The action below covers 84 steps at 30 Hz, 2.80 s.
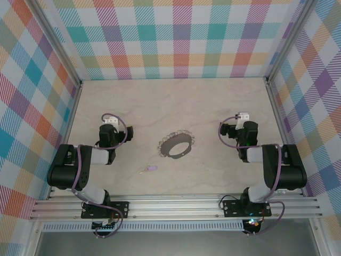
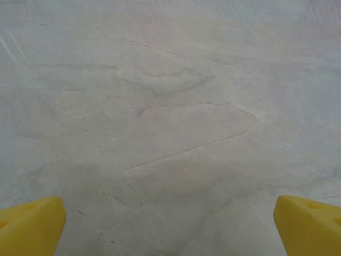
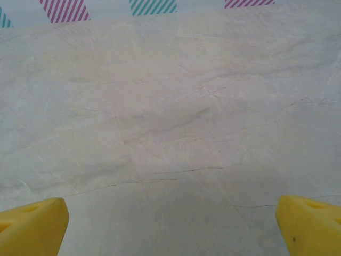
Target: Put the keys on the keyring
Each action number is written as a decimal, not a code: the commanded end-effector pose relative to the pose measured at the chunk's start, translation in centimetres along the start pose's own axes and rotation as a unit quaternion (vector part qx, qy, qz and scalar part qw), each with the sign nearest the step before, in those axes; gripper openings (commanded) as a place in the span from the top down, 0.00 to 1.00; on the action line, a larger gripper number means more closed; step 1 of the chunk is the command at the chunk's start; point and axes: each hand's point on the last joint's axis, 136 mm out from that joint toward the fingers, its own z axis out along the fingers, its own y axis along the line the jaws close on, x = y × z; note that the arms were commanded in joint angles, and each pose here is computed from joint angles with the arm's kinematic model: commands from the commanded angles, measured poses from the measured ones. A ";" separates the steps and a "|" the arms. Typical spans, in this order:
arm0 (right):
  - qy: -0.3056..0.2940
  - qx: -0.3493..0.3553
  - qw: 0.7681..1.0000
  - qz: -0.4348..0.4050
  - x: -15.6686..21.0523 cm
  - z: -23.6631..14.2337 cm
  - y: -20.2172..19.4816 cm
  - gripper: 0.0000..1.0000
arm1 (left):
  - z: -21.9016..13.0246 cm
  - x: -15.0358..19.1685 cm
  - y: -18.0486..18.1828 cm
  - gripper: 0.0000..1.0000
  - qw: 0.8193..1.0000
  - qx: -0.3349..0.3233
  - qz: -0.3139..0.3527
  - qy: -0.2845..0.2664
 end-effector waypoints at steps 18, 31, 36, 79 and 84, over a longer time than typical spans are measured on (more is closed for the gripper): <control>-0.014 -0.010 1.000 -0.006 -0.9 0.0 0.1 0.00 | 0.1 -1.6 0.2 0.00 1.000 0.002 -0.006 -0.024; 0.008 -0.014 1.000 -0.004 -2.7 -0.6 0.4 0.00 | -0.2 -2.3 -0.5 0.01 1.000 0.021 0.002 -0.017; 0.014 -0.002 1.000 0.010 -4.2 -1.9 0.2 0.00 | -0.8 -3.4 -0.7 0.02 1.000 0.023 -0.004 0.012; 0.345 -0.192 0.899 0.187 8.2 -4.7 20.0 0.27 | -15.6 -6.4 -16.2 0.00 0.954 0.208 -0.184 0.112; 0.355 -0.192 0.898 0.177 8.3 -3.2 20.8 0.29 | -15.6 -6.5 -16.6 0.00 0.955 0.212 -0.174 0.112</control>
